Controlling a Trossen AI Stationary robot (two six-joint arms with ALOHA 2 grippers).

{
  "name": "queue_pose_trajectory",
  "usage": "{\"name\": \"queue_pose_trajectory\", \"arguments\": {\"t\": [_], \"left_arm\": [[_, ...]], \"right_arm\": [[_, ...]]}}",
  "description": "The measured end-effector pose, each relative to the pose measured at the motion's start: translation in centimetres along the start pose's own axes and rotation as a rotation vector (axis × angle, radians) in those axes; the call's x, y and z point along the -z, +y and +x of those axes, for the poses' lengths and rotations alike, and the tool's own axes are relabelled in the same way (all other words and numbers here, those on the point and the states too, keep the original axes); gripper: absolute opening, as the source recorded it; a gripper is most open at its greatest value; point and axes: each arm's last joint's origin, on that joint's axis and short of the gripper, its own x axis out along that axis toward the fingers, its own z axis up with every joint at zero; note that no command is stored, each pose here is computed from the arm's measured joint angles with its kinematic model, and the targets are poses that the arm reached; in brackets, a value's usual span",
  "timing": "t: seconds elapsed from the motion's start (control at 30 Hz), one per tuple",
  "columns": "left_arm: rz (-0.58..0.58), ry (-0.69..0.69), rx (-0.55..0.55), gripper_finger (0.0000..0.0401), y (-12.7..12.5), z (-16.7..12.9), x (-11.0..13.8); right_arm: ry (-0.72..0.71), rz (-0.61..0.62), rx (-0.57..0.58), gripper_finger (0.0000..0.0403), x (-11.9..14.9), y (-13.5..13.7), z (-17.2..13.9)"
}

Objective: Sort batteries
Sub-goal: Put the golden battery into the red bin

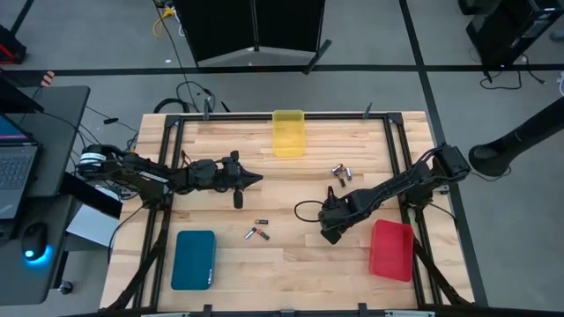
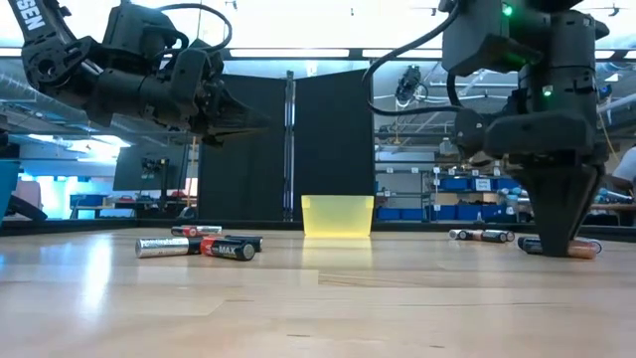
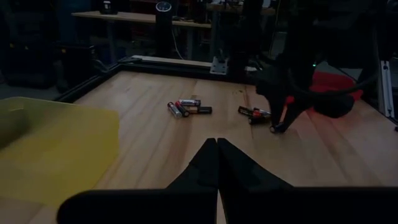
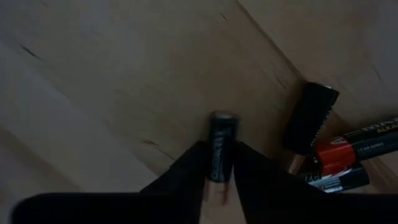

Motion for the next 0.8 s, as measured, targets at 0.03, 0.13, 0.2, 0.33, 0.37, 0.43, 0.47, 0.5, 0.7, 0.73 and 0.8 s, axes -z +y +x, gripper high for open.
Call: {"name": "queue_pose_trajectory", "arguments": {"t": [0.03,0.13,0.2,0.33,0.37,0.43,0.47,0.5,0.7,0.73,0.8], "left_arm": [[0.0,0.0,0.0,0.0005,0.0,0.0,0.0],[0.0,0.0,0.0,0.0005,0.0,0.0,0.0],[0.001,0.0,0.0,0.0005,0.0,0.0,0.0],[0.003,-0.002,-0.011,0.0005,0.2,0.0,0.0],[0.003,-0.003,-0.014,0.0005,0.3,0.0,0.0],[0.001,-0.003,-0.018,0.0005,0.4,0.0,-0.1],[0.001,-0.001,-0.019,0.0005,0.4,0.0,0.0],[0.0,0.001,-0.018,0.0005,0.4,0.0,0.0],[-0.001,0.011,-0.016,0.0006,0.4,0.0,0.1],[-0.001,0.011,-0.015,0.0006,0.4,0.0,0.1],[-0.001,0.011,-0.015,0.0006,0.4,0.0,0.1]], "right_arm": [[-0.002,-0.007,-0.003,0.0066,0.0,0.0,-0.1],[-0.006,-0.029,-0.021,0.0055,0.0,0.0,-0.7],[-0.024,-0.036,-0.059,0.0055,-0.2,0.5,-1.8],[-0.055,-0.075,-0.134,0.0055,0.0,2.0,-5.1],[-0.056,-0.088,-0.143,0.0055,0.1,2.4,-5.9],[-0.064,-0.113,-0.174,0.0055,0.7,3.1,-8.0],[-0.061,-0.123,-0.184,0.0055,1.1,3.5,-9.1],[-0.043,-0.128,-0.186,0.0055,1.7,3.6,-10.0],[0.166,0.018,-0.1,0.0054,6.6,3.1,-13.1],[0.197,0.061,-0.054,0.0055,7.4,2.7,-13.1],[0.224,0.138,0.038,0.0055,8.8,2.2,-13.2]]}}
